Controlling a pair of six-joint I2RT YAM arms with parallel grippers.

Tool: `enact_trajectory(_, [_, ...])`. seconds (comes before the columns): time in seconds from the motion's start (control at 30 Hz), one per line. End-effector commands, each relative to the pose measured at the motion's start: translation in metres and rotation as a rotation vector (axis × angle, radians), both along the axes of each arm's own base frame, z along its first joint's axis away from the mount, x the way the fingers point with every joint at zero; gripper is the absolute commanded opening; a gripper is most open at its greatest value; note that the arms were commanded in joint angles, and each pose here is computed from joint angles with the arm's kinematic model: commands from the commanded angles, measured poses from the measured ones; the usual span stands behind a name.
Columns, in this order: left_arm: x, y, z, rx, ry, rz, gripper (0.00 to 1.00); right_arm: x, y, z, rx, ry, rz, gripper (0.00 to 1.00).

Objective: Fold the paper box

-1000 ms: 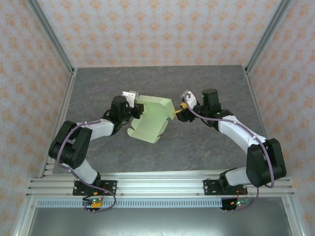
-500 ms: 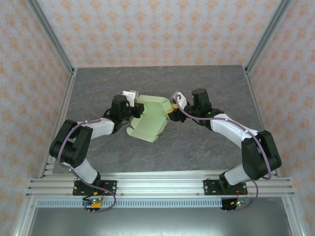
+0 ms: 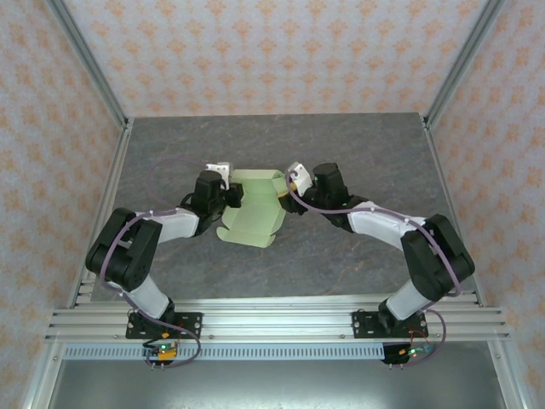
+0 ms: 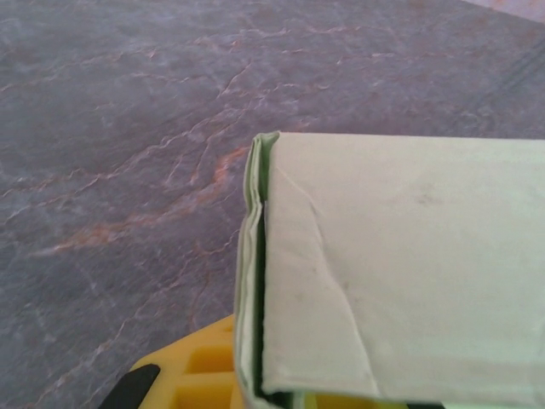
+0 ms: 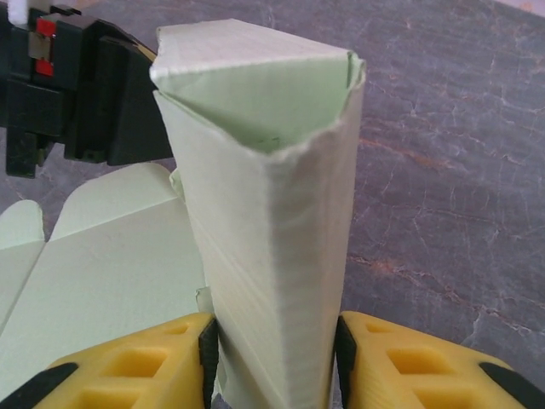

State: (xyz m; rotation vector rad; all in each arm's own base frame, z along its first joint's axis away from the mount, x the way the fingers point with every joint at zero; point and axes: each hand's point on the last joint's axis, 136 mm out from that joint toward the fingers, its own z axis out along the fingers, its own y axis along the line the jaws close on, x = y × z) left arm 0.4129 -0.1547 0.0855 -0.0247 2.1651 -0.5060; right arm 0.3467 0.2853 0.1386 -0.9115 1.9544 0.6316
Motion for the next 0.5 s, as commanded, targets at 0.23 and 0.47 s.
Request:
enact_trajectory(0.23, [-0.004, 0.005, 0.016, 0.014, -0.058, 0.046, 0.0, -0.014, 0.028, 0.008, 0.009, 0.047, 0.174, 0.47])
enact_trajectory(0.47, [-0.003, 0.012, 0.012, 0.025, -0.035, 0.087, 0.0, -0.003, 0.024, 0.009, -0.027, 0.003, 0.127, 0.48])
